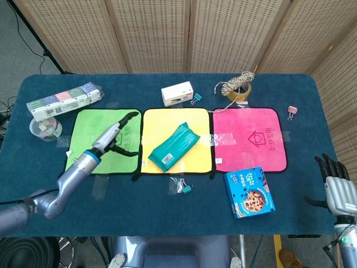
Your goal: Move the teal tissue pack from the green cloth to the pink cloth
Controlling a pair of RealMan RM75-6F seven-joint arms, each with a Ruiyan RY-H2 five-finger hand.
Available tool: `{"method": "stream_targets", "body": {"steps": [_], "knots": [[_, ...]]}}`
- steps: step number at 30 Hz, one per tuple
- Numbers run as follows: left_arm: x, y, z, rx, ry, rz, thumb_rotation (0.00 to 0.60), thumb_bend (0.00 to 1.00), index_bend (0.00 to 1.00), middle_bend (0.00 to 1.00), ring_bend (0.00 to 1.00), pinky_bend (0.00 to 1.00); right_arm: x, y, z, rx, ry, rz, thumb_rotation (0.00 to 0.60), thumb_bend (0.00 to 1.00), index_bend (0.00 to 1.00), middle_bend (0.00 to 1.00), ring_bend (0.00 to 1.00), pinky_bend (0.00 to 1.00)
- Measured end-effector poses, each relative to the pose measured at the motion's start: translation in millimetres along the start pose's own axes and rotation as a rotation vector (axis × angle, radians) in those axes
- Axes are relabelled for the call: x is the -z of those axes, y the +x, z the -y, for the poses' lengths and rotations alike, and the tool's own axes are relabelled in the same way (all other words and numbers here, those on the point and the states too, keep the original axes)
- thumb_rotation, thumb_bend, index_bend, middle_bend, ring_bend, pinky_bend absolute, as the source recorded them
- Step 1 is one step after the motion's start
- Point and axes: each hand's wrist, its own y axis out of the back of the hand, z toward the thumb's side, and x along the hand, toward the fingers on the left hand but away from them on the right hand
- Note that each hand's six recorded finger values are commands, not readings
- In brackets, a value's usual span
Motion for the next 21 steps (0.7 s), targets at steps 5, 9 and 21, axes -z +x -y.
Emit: {"method": "stream_targets", "body": {"steps": [5, 9, 21], "knots": [[24.3, -49.6, -43.0, -0.121, 0.215, -0.039, 0.6, 0.0, 0.0, 0.0, 0.0, 0.0, -17.8, -25.4, -15.1, 0.012, 0.049, -0.072, 0.6, 0.0, 0.0, 0.0, 0.0, 0.0], [42.2, -83.1, -59.7, -0.19, 0.33, -0.089, 0.6, 0.0, 0.0, 0.0, 0.0, 0.0, -37.9, -46.7, -28.6, 0.019, 0.089, -0.142, 0.6, 0.0, 0.0, 0.0, 0.0, 0.0], [71.4, -187.7, -87.5, -0.392, 0.565, -0.325, 0.6, 0.0, 0.0, 0.0, 0.0, 0.0, -158.4, -89.2, -45.7, -0.031, 0.126, -0.504, 0.6, 0.0, 0.0, 0.0, 0.0, 0.0]]}}
